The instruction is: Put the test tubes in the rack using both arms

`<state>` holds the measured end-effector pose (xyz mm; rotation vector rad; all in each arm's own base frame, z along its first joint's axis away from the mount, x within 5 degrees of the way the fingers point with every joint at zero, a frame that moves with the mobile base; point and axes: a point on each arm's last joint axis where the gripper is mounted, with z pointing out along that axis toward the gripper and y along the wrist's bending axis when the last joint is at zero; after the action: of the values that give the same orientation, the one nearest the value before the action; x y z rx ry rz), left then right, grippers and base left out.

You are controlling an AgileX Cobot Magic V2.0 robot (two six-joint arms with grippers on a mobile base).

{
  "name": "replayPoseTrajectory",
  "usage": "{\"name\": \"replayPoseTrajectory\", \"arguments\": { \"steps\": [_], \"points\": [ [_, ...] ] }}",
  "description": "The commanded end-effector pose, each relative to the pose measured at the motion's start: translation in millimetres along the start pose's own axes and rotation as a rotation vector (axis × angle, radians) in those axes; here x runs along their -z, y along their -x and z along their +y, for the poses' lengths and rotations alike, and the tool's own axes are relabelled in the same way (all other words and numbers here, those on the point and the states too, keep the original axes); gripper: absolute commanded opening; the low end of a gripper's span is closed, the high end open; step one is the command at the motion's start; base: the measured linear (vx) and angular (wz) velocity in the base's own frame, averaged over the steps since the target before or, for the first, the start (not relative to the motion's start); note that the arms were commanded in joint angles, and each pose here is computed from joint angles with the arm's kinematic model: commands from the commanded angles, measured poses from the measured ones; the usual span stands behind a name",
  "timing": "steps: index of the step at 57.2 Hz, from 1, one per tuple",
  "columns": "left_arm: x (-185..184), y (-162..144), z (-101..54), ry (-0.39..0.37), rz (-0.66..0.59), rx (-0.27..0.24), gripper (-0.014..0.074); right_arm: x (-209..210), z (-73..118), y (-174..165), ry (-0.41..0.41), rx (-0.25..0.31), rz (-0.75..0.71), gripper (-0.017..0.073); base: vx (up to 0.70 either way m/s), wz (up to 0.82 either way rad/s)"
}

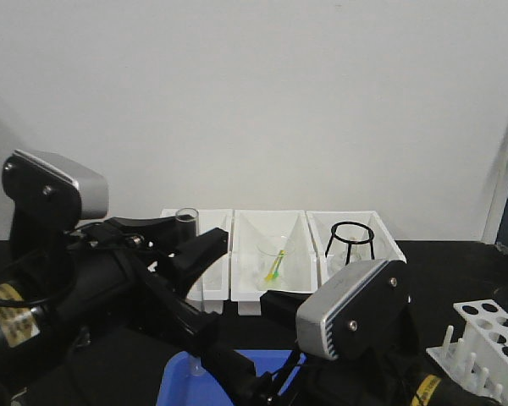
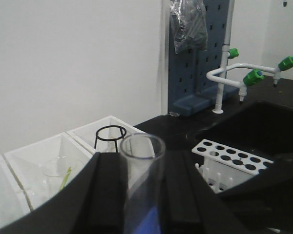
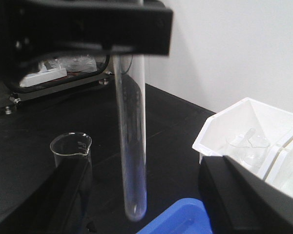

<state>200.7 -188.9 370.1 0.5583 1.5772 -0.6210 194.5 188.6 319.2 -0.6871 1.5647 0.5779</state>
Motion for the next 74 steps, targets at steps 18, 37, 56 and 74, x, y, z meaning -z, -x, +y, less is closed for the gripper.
{"name": "replayPoseTrajectory", "arguments": {
  "steps": [18,37,56,74],
  "points": [
    [-4,16,-29.4,-0.104,-0.125,0.062,-0.0017,2,1.5,25,0.017,0.012,-0.177,0.0510,0.00,0.00],
    [-5,13,-34.3,-0.122,-0.104,0.067,-0.0017,2,1.4,25,0.017,0.011,-0.177,0.0503,0.00,0.00],
    [-4,12,-36.6,-0.129,-0.093,0.067,-0.0017,2,1.4,25,0.017,0.011,-0.177,0.0371,0.00,0.00],
    [-4,12,-36.6,-0.130,-0.090,0.093,-0.0017,2,1.4,25,0.017,0.011,-0.178,0.0116,0.00,0.00]
  ]
}}
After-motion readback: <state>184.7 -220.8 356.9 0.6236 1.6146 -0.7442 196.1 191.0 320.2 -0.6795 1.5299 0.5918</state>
